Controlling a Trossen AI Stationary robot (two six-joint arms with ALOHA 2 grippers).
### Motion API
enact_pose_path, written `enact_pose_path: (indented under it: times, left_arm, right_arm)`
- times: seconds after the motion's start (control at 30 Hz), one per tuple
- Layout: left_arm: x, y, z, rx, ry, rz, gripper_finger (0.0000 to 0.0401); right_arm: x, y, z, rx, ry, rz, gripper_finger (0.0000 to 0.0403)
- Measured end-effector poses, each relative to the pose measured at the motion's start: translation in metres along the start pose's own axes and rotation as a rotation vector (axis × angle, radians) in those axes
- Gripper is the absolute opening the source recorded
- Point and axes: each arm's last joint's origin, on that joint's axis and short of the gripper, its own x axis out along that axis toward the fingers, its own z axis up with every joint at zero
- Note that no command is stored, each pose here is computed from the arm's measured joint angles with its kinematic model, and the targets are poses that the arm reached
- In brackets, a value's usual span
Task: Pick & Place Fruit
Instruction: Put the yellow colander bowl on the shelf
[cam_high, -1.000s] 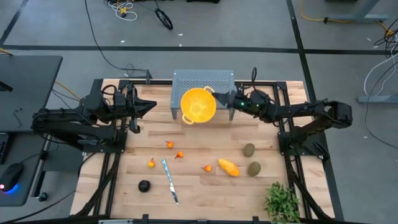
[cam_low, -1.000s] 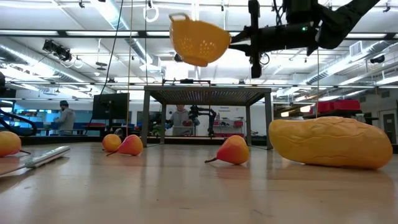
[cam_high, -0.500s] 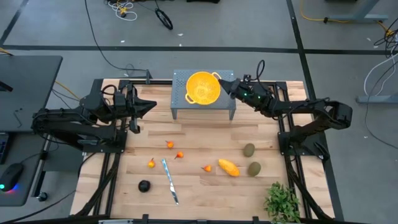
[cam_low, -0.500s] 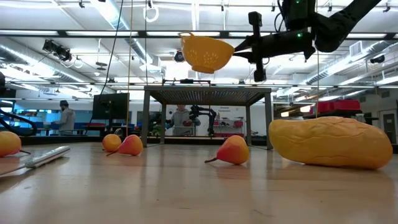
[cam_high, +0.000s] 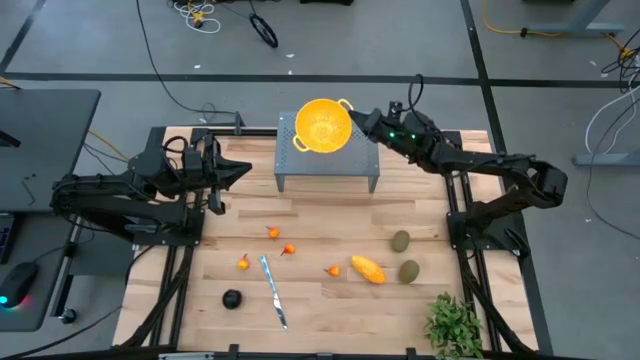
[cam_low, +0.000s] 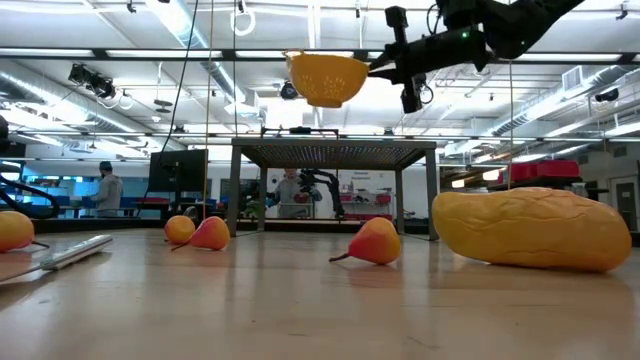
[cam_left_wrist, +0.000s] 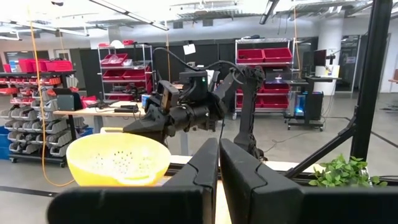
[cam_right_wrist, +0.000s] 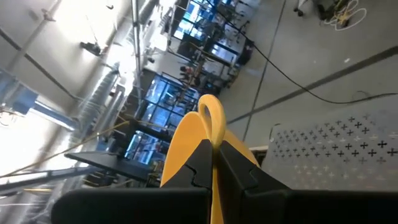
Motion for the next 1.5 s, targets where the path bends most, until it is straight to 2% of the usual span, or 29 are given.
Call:
enact_pose_path:
  times: [0.1,0.23,0.4,0.67,0.83,1.5]
  left_arm:
    - [0.0,0.0,0.0,0.004,0.0,0.0,0.0022]
    - [0.0,0.0,0.0,0.003,0.0,0.0,0.0022]
    - [0.0,0.0,0.0,-0.001,0.0,0.0,0.0022]
    - [0.0,0.0,0.0,-0.009,0.0,0.0,0.0022]
    - [0.0,0.0,0.0,-0.009,0.0,0.0,0.0022]
    - [0.0,0.0,0.0,-0.009,0.0,0.0,0.0022]
  right_arm:
    - [-0.001,-0.007,-0.001,0.027,0.007,-0.038,0.0007]
    - [-0.003,-0.022,-0.003,0.076,0.007,-0.148,0.0007]
    - [-0.003,-0.026,-0.002,0.057,-0.04,-0.198,0.0007]
    - [-0.003,-0.03,-0.003,0.037,-0.066,-0.237,0.0007]
    - [0.001,-0.039,-0.007,0.072,-0.057,-0.27,0.0007]
    - [0.004,-0.04,-0.008,0.095,-0.059,-0.263,0.0009]
